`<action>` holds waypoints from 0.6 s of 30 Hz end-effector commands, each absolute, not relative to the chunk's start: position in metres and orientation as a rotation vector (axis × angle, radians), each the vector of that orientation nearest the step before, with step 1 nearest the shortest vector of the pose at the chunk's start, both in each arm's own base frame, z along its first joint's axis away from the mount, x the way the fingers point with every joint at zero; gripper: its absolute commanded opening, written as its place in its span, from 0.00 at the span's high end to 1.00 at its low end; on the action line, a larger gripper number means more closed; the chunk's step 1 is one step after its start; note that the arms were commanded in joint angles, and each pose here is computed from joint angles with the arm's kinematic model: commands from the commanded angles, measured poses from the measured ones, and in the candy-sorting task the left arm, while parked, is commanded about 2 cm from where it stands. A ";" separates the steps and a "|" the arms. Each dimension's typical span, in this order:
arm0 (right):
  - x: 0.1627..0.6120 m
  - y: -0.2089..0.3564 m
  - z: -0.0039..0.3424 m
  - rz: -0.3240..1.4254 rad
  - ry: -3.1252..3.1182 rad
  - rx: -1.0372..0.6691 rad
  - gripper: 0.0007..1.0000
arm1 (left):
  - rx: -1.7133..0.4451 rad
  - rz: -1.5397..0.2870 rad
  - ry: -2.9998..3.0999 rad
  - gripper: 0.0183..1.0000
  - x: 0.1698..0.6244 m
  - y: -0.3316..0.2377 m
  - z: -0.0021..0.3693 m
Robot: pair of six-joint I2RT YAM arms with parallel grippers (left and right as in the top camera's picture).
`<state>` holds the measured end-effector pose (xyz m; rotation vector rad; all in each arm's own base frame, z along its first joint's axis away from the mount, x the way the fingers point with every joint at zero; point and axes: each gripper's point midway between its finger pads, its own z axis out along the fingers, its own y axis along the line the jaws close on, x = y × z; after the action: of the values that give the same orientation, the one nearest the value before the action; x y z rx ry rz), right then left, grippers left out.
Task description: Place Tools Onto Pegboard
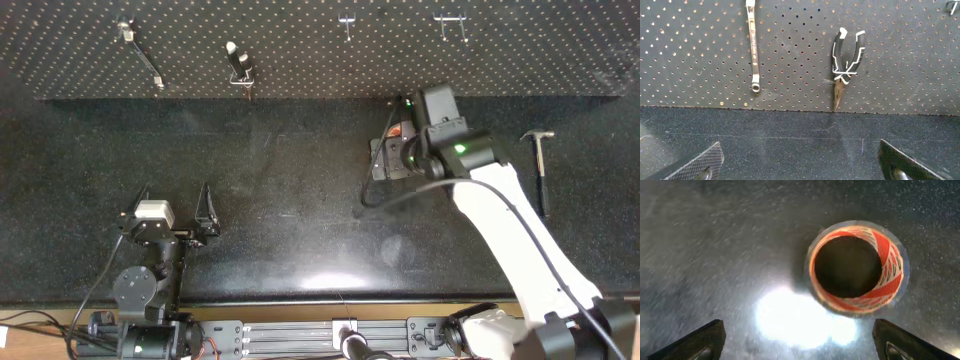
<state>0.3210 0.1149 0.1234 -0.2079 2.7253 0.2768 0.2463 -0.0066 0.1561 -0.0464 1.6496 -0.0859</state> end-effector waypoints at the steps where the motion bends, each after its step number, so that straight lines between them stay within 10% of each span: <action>1: 0.340 0.115 0.109 0.227 2.777 -0.078 0.04 | -0.042 -0.098 1.652 0.00 0.246 -0.009 0.155; 15: 0.347 0.117 0.048 0.177 2.920 -0.091 0.05 | -0.042 -0.098 1.652 0.00 0.246 -0.009 0.155; 17: 0.346 0.117 0.047 0.173 2.920 -0.124 0.12 | -0.043 -0.099 1.652 0.00 0.246 -0.009 0.155; 18: 0.346 0.117 0.047 0.170 2.918 -0.151 0.35 | -0.043 -0.099 1.652 0.00 0.246 -0.009 0.155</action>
<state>0.3400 0.1150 0.0455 -0.0795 2.9347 0.1953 0.2463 -0.0066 0.1561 -0.0464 1.6496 -0.0859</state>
